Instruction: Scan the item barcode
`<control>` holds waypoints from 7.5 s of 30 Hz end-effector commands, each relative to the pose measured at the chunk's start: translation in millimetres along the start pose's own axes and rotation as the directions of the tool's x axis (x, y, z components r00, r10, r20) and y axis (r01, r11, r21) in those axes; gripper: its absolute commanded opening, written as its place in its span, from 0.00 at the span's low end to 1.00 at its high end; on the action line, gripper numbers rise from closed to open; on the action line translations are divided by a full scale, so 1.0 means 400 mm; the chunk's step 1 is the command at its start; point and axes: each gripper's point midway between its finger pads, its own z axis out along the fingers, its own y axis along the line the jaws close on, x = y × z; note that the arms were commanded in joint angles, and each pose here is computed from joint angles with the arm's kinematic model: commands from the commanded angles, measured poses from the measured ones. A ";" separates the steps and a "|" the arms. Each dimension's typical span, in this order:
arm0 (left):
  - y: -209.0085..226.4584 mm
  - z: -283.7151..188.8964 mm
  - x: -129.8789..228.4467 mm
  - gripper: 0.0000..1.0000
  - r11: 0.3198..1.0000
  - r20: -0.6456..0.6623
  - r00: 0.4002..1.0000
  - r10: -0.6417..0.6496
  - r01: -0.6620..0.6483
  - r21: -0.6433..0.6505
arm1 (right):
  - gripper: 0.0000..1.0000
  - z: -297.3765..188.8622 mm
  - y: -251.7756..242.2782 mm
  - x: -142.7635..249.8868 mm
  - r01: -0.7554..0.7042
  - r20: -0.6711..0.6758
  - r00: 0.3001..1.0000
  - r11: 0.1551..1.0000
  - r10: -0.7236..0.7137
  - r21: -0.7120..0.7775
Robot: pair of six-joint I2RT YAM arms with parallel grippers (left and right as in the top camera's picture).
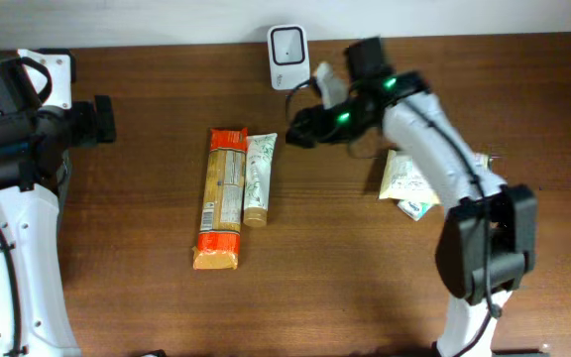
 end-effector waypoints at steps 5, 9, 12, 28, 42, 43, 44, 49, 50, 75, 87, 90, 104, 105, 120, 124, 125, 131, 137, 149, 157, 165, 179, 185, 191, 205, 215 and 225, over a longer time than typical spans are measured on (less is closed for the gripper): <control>-0.002 -0.004 -0.007 0.99 1.000 0.010 1.000 0.016 -0.016 0.005 | 0.80 0.247 0.022 0.102 -0.168 0.006 0.986 0.986 0.168 -0.002; -0.002 -0.004 -0.007 0.99 1.000 0.010 1.000 0.016 -0.016 0.005 | 0.79 0.333 0.009 0.149 -0.184 -0.048 0.982 0.983 0.184 0.011; -0.002 -0.004 -0.007 0.99 1.000 0.010 1.000 0.016 -0.016 0.005 | 0.67 0.358 -0.011 0.166 -0.204 -0.063 0.977 0.978 0.206 0.032; -0.002 -0.004 -0.007 0.99 1.000 0.010 1.000 0.016 -0.016 0.005 | 0.04 0.283 0.000 0.120 -0.081 -0.061 0.994 0.986 0.091 0.144; -0.002 -0.004 -0.007 0.99 1.000 0.010 1.000 0.016 -0.016 0.005 | 0.04 0.233 -0.063 0.238 0.490 -0.446 0.870 0.478 -0.211 0.729; -0.002 -0.004 -0.007 0.99 1.000 0.010 1.000 0.016 -0.016 0.005 | 0.05 0.251 -0.038 0.242 0.523 -0.460 0.851 0.477 -0.251 0.707; -0.002 -0.004 -0.007 0.99 1.000 0.010 1.000 0.016 -0.016 0.005 | 0.12 0.264 -0.017 0.248 0.550 -0.474 0.835 0.471 -0.281 0.689; -0.002 -0.004 -0.007 0.99 1.000 0.010 1.000 0.016 -0.016 0.005 | 0.75 0.314 0.066 0.301 0.599 -0.499 0.799 0.527 -0.336 0.603; -0.002 -0.004 -0.007 0.99 1.000 0.010 1.000 0.016 -0.016 0.005 | 0.75 0.315 0.074 0.300 0.596 -0.495 0.801 0.540 -0.338 0.595; -0.002 -0.004 -0.007 0.99 1.000 0.010 1.000 0.016 -0.016 0.005 | 0.55 0.216 -0.068 0.305 0.142 -0.410 0.912 0.947 -0.012 0.288; -0.002 -0.004 -0.007 0.99 1.000 0.010 1.000 0.016 -0.016 0.005 | 0.12 0.046 -0.134 0.114 0.367 -0.323 0.930 0.466 -0.173 0.805; -0.002 -0.004 -0.007 0.99 1.000 0.010 1.000 0.016 -0.016 0.005 | 0.56 0.173 -0.066 0.214 0.457 -0.419 0.885 0.554 -0.202 0.696; -0.002 -0.004 -0.007 0.99 1.000 0.010 1.000 0.016 -0.016 0.005 | 0.61 0.178 -0.101 0.123 0.243 -0.254 0.960 0.791 -0.115 0.561; -0.002 -0.004 -0.007 0.99 1.000 0.010 1.000 0.016 -0.016 0.005 | 0.48 0.206 -0.094 0.141 0.245 -0.269 0.957 0.812 -0.113 0.529; -0.002 -0.004 -0.007 0.99 1.000 0.010 1.000 0.016 -0.016 0.005 | 0.04 0.219 -0.096 0.107 0.561 -0.460 0.825 0.578 -0.329 0.593; -0.003 -0.004 -0.007 0.99 1.000 0.010 1.000 0.017 -0.017 0.006 | 0.04 0.199 -0.106 0.131 0.951 -0.767 0.293 0.257 -0.570 0.173; -0.003 -0.004 -0.007 0.99 1.000 0.011 1.000 0.017 -0.017 0.006 | 0.04 0.197 -0.107 0.139 0.980 -0.786 0.165 0.190 -0.596 0.061; 0.005 -0.004 -0.005 0.99 1.000 0.009 1.000 0.012 -0.012 0.000 | 0.74 0.194 -0.099 0.147 0.989 -0.767 -0.070 0.056 -0.638 -0.137; 0.005 -0.004 -0.006 0.99 1.000 0.010 1.000 0.012 -0.012 0.000 | 0.99 0.095 0.024 -0.011 0.827 -0.563 0.560 0.377 -0.608 0.417; 0.005 -0.004 -0.005 0.99 1.000 0.009 1.000 0.012 -0.012 0.000 | 0.73 0.223 0.021 0.071 -0.376 -0.032 0.909 0.851 0.415 0.366; 0.005 -0.004 -0.006 0.99 1.000 0.010 1.000 0.012 -0.012 0.000 | 0.73 0.270 -0.025 0.123 -0.541 0.024 0.815 0.745 0.579 0.392; 0.005 -0.004 -0.005 0.99 1.000 0.009 1.000 0.012 -0.012 0.000 | 0.90 0.218 0.032 0.127 0.087 -0.234 0.972 0.941 -0.008 0.326; 0.005 -0.004 -0.006 0.99 1.000 0.010 1.000 0.012 -0.012 0.000 | 0.05 0.098 -0.129 0.312 -0.448 0.050 0.841 0.642 0.538 0.622; 0.005 -0.004 -0.005 0.99 1.000 0.009 1.000 0.012 -0.012 0.000 | 0.08 0.101 -0.215 0.246 -0.446 0.226 0.885 0.602 0.407 0.662; 0.005 -0.004 -0.006 0.99 1.000 0.010 1.000 0.012 -0.012 0.000 | 0.07 0.164 -0.182 0.066 -0.146 0.193 0.980 0.831 0.048 0.536; 0.005 -0.004 -0.005 0.99 1.000 0.009 1.000 0.012 -0.012 0.000 | 0.69 0.144 -0.091 0.058 -0.068 0.006 0.998 0.997 0.068 -0.036; 0.005 -0.004 -0.005 0.99 1.000 0.009 1.000 0.012 -0.012 0.000 | 0.68 0.305 -0.124 0.149 -0.184 -0.098 0.977 0.980 0.191 0.074; 0.005 -0.004 -0.005 0.99 1.000 0.009 1.000 0.012 -0.012 0.000 | 0.04 0.362 -0.153 0.185 -0.267 -0.123 0.952 0.958 0.279 0.107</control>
